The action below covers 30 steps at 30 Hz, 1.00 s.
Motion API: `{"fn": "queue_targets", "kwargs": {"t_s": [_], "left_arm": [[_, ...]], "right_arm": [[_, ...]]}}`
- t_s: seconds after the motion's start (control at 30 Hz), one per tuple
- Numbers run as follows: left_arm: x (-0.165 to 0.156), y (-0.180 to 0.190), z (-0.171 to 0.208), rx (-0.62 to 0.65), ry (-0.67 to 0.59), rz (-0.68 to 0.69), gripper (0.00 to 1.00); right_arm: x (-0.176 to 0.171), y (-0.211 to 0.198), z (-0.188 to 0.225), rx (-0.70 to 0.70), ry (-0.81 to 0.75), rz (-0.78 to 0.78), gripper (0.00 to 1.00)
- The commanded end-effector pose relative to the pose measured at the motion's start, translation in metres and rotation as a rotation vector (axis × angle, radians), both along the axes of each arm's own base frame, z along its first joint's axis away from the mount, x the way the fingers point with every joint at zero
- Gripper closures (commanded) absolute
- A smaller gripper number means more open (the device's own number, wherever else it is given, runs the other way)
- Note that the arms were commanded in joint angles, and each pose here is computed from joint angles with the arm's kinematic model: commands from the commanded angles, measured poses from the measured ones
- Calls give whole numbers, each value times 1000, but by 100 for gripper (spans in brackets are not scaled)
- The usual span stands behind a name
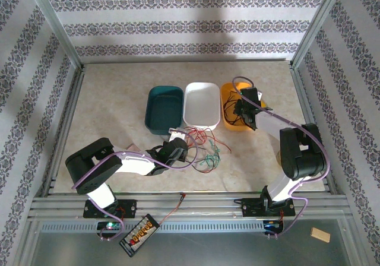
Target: Untangle the cables
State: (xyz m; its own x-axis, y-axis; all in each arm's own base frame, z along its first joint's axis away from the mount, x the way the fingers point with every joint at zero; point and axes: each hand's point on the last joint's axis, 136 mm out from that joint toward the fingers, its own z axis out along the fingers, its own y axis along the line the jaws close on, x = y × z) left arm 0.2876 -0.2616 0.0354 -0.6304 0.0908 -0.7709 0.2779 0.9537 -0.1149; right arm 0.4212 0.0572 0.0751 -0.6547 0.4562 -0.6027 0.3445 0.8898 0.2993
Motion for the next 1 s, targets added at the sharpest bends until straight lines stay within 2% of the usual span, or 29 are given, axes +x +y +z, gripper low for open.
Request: {"fn": "queue_targets", "kwargs": {"t_s": [0.0, 0.13, 0.37, 0.5, 0.67, 0.7, 0.77, 0.87, 0.97], "left_arm": [[-4, 9, 0, 32, 1, 3, 100], [-3, 10, 1, 29, -3, 8, 100], [-2, 11, 3, 12, -16, 20, 100], [-1, 10, 6, -5, -27, 24, 100], [-1, 10, 5, -9, -27, 27, 100], [0, 9, 6, -10, -29, 28, 100], [0, 10, 6, -7, -31, 31, 100], [1, 9, 6, -3, -29, 31, 100], [1, 9, 6, 0, -27, 33, 100]], "right_arm": [[-4, -6, 20, 10, -52, -13, 64], [-11, -13, 49, -15, -125, -22, 58], [-40, -16, 104, -58, -245, 33, 56], [-82, 36, 107, 67, -248, 257, 56], [-172, 127, 71, 225, -98, 658, 58], [-191, 141, 65, 214, -76, 766, 61], [-215, 148, 57, 123, -33, 870, 62], [-250, 161, 45, 179, 83, 995, 63], [-273, 165, 34, 196, 156, 1035, 65]]}}
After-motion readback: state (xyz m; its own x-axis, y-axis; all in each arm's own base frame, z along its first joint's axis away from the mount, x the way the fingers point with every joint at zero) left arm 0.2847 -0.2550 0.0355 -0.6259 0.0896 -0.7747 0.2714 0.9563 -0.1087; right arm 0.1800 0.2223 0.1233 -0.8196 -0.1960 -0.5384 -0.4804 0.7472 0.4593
